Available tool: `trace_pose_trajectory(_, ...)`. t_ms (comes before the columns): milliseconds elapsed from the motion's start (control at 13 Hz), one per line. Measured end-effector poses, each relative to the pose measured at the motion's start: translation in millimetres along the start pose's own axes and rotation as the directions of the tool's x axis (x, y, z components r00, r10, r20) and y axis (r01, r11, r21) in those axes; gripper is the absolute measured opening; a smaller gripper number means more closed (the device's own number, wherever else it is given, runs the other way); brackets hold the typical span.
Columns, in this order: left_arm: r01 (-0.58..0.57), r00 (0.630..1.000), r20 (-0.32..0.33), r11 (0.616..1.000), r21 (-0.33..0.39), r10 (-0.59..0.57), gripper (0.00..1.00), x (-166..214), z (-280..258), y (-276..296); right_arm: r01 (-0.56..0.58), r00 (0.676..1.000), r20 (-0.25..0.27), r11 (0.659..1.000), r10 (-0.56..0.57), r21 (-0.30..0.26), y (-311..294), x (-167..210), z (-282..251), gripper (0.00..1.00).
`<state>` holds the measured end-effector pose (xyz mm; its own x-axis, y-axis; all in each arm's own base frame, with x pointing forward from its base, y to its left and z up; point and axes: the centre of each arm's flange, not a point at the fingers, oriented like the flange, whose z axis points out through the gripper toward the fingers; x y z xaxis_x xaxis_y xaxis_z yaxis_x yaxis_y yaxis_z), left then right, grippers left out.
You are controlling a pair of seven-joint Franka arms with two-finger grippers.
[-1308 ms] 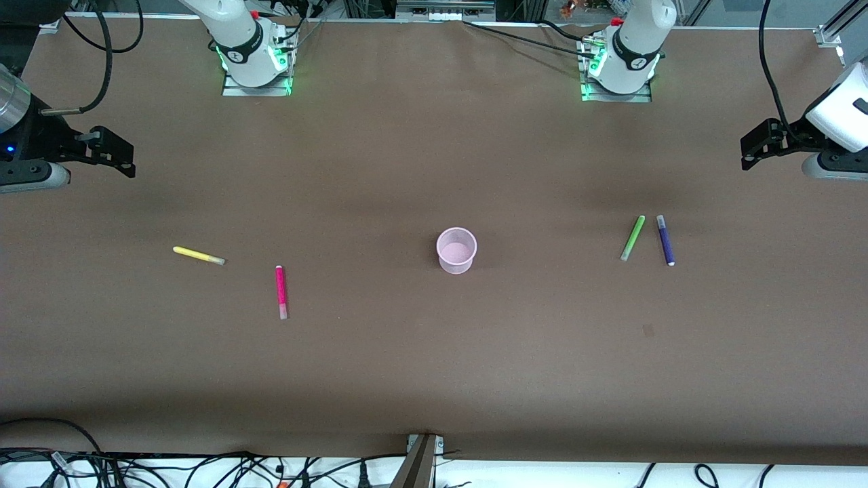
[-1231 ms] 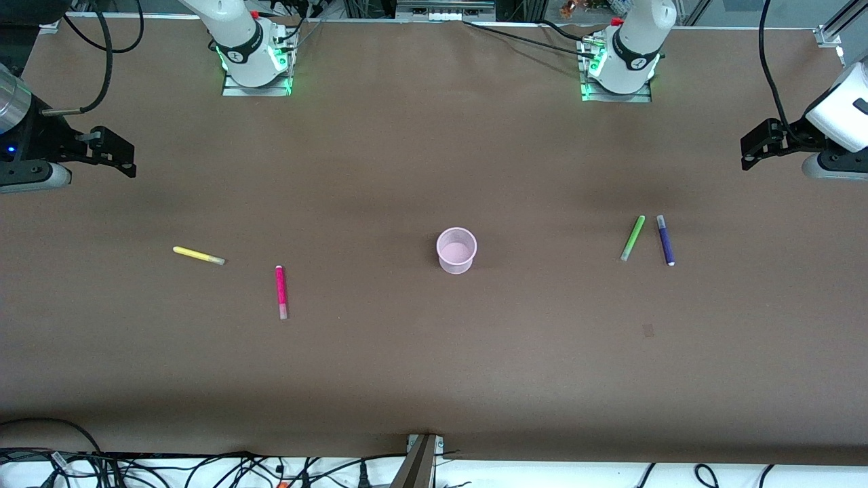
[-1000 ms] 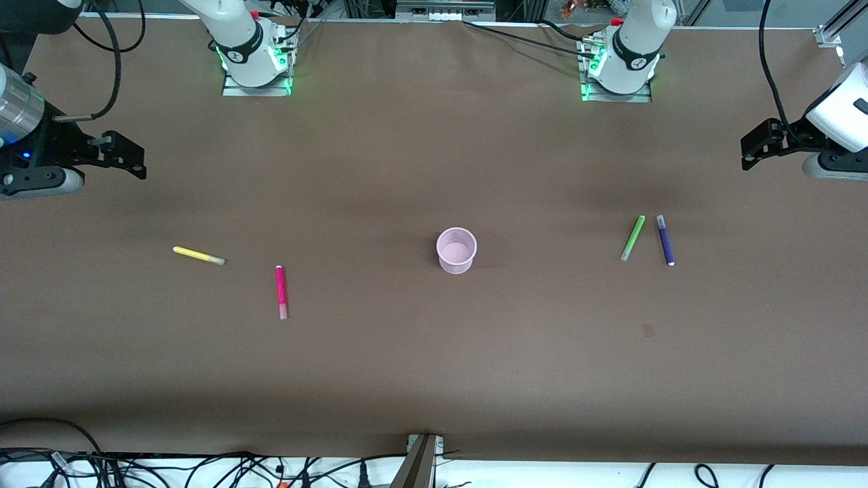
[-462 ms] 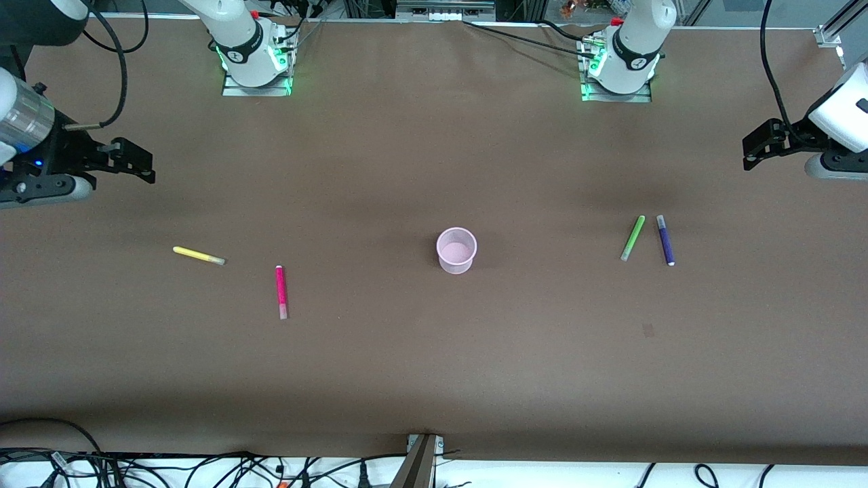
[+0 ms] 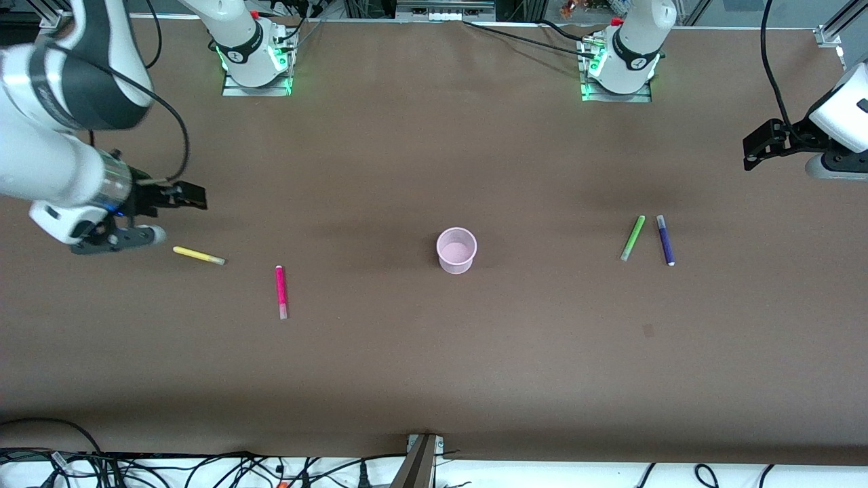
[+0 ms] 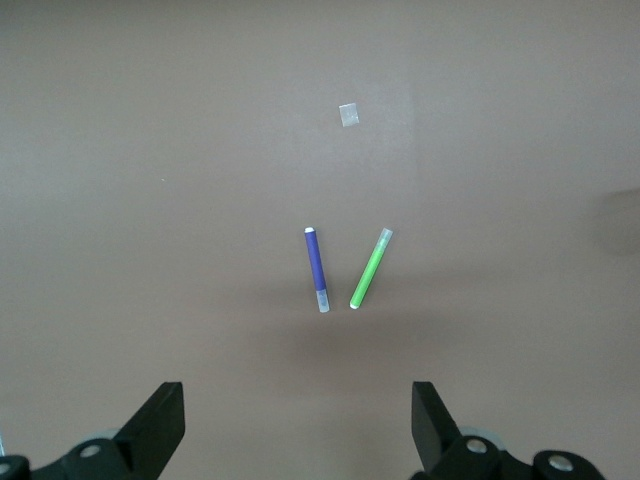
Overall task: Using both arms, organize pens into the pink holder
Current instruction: 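Reach the right gripper to the pink marker while the left gripper reaches the blue marker, then grasp the pink marker with the right gripper while the left gripper grasps the blue marker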
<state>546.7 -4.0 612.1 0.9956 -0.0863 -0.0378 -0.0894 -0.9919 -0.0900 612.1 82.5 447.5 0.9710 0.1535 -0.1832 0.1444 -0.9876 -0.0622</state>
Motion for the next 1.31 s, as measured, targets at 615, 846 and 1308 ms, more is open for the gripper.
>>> trace_pose_trajectory(615,0.020,0.990,0.136,1.000,-0.010,-0.019,1.00,-2.9,29.1,-10.7,-0.005,1.000,-0.018,1.000,0.005,0.018,-24.8,70.6,199.6,0.97)
trace_pose_trajectory(846,0.063,0.951,0.303,0.998,-0.023,-0.053,1.00,11.1,105.0,-36.8,0.001,1.000,-0.021,1.000,0.000,0.017,-31.4,75.8,223.3,0.87)
trace_pose_trajectory(1308,0.050,0.965,0.259,0.998,-0.033,-0.040,1.00,47.5,269.3,-34.1,0.012,0.999,-0.052,1.000,-0.012,0.007,-39.8,83.3,254.6,0.65)
